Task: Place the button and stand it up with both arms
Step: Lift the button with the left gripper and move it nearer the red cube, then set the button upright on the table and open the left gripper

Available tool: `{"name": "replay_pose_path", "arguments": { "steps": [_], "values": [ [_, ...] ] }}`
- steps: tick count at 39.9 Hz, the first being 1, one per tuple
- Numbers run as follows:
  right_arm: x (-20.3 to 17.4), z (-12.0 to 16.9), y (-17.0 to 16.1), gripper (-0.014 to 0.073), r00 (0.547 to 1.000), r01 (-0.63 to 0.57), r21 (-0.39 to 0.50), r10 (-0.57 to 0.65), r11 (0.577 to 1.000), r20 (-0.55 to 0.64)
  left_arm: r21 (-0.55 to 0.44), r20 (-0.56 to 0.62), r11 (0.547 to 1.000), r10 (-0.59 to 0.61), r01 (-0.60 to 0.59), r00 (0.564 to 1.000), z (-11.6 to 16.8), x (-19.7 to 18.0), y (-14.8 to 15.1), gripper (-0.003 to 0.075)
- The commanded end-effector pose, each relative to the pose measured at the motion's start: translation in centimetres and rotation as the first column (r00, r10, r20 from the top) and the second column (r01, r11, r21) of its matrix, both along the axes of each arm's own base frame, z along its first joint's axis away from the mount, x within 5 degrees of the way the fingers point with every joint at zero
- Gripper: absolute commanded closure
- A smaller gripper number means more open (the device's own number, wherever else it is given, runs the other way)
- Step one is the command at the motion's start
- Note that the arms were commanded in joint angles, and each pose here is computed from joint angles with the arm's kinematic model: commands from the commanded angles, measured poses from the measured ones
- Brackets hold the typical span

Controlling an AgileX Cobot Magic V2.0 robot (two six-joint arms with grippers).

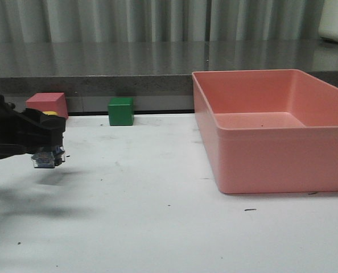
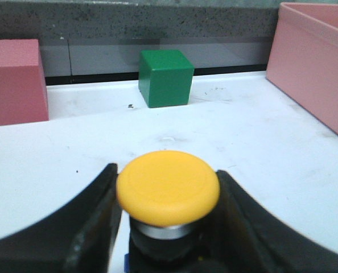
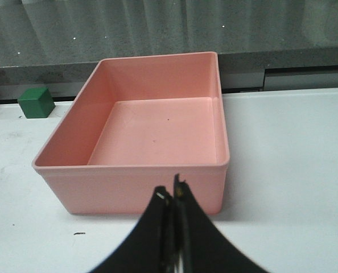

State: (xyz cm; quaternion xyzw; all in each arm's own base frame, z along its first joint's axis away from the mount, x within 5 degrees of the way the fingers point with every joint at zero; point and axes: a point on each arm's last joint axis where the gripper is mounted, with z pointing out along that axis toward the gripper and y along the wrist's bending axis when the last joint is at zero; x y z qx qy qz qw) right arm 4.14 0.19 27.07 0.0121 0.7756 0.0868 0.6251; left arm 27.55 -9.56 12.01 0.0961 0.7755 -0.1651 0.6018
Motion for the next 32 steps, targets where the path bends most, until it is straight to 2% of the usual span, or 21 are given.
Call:
{"name": "replay_pose_path", "arguments": {
  "steps": [1, 12, 17, 20, 28, 32],
  "values": [
    [0.0, 1.5, 0.0, 0.0665, 0.995, -0.001, -0.010, 0.002, 1.000, 0.098, -0.097, 0.222, 0.995, 0.026, -0.004, 0.975, 2.7, 0.7, 0.0, 0.0573],
    [0.0, 1.5, 0.0, 0.0665, 0.995, -0.001, -0.010, 0.002, 1.000, 0.098, -0.081, 0.174, 0.997, 0.023, -0.009, 0.984, 1.2, 0.7, -0.1, 0.0570],
    [0.0, 1.5, 0.0, 0.0665, 0.995, -0.001, -0.010, 0.002, 1.000, 0.098, -0.083, 0.178, 0.997, 0.023, -0.008, 0.984, 1.2, 0.7, 0.0, 0.0541],
    [0.0, 1.5, 0.0, 0.0665, 0.995, -0.001, -0.010, 0.002, 1.000, 0.098, -0.083, 0.179, 0.996, 0.023, -0.008, 0.984, 1.2, 0.7, 0.0, 0.0488],
    [0.0, 1.5, 0.0, 0.0665, 0.995, -0.001, -0.010, 0.002, 1.000, 0.098, -0.084, 0.180, 0.996, 0.023, -0.008, 0.983, 1.2, 0.7, 0.0, 0.0286],
    [0.0, 1.5, 0.0, 0.0665, 0.995, -0.001, -0.010, 0.002, 1.000, 0.098, -0.084, 0.180, 0.996, 0.023, -0.008, 0.983, 1.2, 0.7, 0.0, 0.0240]
  ]
}}
